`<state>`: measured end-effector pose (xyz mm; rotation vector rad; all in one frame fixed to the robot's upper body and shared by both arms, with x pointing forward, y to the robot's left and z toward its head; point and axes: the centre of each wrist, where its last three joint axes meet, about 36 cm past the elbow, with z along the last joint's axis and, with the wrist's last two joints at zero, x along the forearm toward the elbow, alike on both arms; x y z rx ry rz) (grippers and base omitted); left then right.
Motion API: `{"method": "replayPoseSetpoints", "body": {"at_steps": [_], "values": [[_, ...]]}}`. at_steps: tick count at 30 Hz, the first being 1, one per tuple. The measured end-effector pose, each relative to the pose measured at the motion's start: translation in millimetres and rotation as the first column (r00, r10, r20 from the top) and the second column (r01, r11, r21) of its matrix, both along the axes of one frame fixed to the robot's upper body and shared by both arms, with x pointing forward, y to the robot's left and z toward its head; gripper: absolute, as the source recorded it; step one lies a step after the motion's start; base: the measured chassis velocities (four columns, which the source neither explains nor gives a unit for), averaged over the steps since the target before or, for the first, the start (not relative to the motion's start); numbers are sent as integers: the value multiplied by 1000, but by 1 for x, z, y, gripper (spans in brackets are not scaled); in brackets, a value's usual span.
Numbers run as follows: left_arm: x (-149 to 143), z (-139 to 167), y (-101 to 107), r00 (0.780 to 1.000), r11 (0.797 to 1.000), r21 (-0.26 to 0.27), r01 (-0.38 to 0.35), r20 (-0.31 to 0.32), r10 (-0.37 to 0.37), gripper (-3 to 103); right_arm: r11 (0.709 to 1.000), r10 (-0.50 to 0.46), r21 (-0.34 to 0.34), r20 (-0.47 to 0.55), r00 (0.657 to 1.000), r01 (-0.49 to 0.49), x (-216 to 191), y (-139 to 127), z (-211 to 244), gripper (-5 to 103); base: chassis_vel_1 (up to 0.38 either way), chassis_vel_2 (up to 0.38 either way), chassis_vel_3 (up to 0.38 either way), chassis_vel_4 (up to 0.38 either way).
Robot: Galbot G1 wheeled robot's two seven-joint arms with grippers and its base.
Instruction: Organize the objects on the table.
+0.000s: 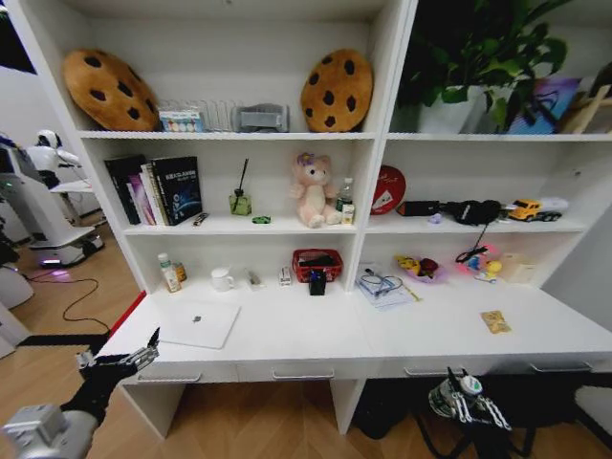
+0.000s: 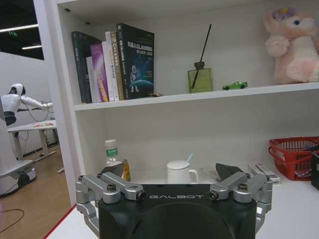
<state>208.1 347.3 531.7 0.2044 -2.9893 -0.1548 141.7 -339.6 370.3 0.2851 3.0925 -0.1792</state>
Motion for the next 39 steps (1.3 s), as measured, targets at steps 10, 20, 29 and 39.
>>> {"method": "replayPoseSetpoints", "body": {"at_steps": [10, 20, 29, 39], "values": [[0, 0, 0, 1000, 1000, 0, 1, 0, -1, 100, 992, 97, -76, -110, 989, -105, -16, -15, -41, 27, -144, -154, 162, 101], [0, 0, 0, 1000, 1000, 0, 0, 0, 0, 100, 981, 165, -22, -427, 889, -193, -56, -41, -124, 27, 40, 35, -55, -32], [0, 0, 0, 1000, 1000, 0, 0, 0, 0, 100, 994, 96, 13, -547, 832, -106, 38, -44, -219, 27, 0, 0, 0, 0], [0, 0, 0, 1000, 1000, 0, 0, 0, 0, 100, 997, 79, 41, -613, 786, -68, 136, -41, -295, 27, 0, 0, 0, 0]]}}
